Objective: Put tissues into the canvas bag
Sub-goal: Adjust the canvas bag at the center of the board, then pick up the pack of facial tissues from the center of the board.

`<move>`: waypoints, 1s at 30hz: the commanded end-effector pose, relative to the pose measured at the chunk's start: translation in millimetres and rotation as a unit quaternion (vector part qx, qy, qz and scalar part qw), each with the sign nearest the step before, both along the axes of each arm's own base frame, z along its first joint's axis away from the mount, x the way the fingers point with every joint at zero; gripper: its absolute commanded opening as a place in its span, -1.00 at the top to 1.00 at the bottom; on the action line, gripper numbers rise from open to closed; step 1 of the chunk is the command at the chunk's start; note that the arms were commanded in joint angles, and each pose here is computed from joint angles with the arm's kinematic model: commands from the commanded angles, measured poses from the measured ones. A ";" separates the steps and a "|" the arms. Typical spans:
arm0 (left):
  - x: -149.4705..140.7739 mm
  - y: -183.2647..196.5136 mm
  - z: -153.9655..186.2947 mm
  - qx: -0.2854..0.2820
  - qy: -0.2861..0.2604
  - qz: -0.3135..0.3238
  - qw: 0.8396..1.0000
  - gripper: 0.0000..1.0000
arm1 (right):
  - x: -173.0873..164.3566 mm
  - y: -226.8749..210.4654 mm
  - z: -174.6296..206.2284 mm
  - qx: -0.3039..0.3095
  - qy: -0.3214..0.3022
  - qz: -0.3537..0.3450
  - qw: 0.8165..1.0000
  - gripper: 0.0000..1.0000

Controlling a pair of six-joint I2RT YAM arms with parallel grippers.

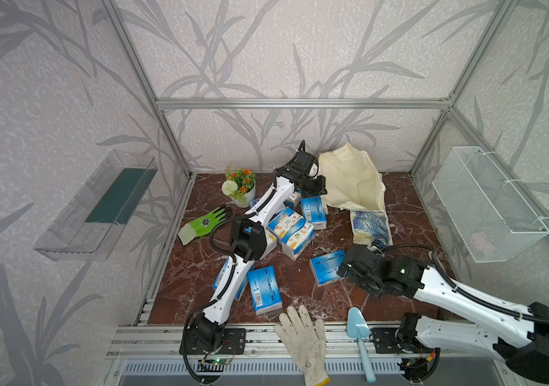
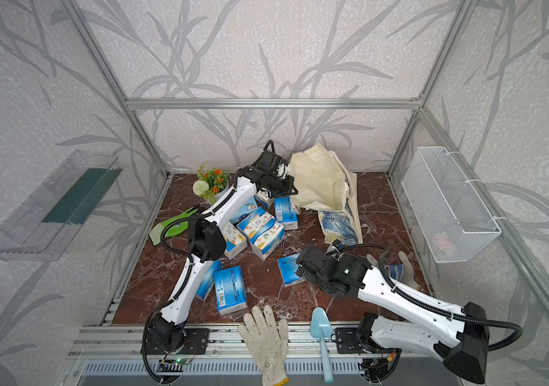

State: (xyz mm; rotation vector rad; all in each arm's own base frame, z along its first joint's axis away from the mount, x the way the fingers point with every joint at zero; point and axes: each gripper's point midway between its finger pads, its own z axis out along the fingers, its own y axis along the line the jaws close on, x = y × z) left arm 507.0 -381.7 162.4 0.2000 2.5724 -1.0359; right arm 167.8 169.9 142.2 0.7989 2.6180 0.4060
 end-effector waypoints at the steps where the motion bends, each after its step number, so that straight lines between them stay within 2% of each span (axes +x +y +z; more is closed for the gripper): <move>1: 3.4 11.2 24.2 0.001 -0.024 0.005 1.000 1.00 | 13.0 7.2 -2.4 0.040 -0.016 -0.080 0.996 -0.98; 11: 6.2 8.9 20.4 0.001 -0.030 -0.001 1.000 1.00 | 36.5 32.5 -21.8 0.059 0.000 -0.118 0.991 -0.98; 15: 7.9 10.2 22.8 0.003 -0.037 -0.001 0.999 1.00 | 35.1 36.6 -40.6 0.066 0.030 -0.135 0.988 -0.98; 26: 8.7 9.1 24.5 0.001 -0.040 -0.002 0.999 1.00 | 49.6 25.6 -51.3 0.081 0.042 -0.185 0.978 -0.98; 30: 8.2 8.1 24.3 -0.002 -0.038 -0.003 0.999 1.00 | 52.7 24.2 -54.5 0.069 0.062 -0.186 0.978 -0.98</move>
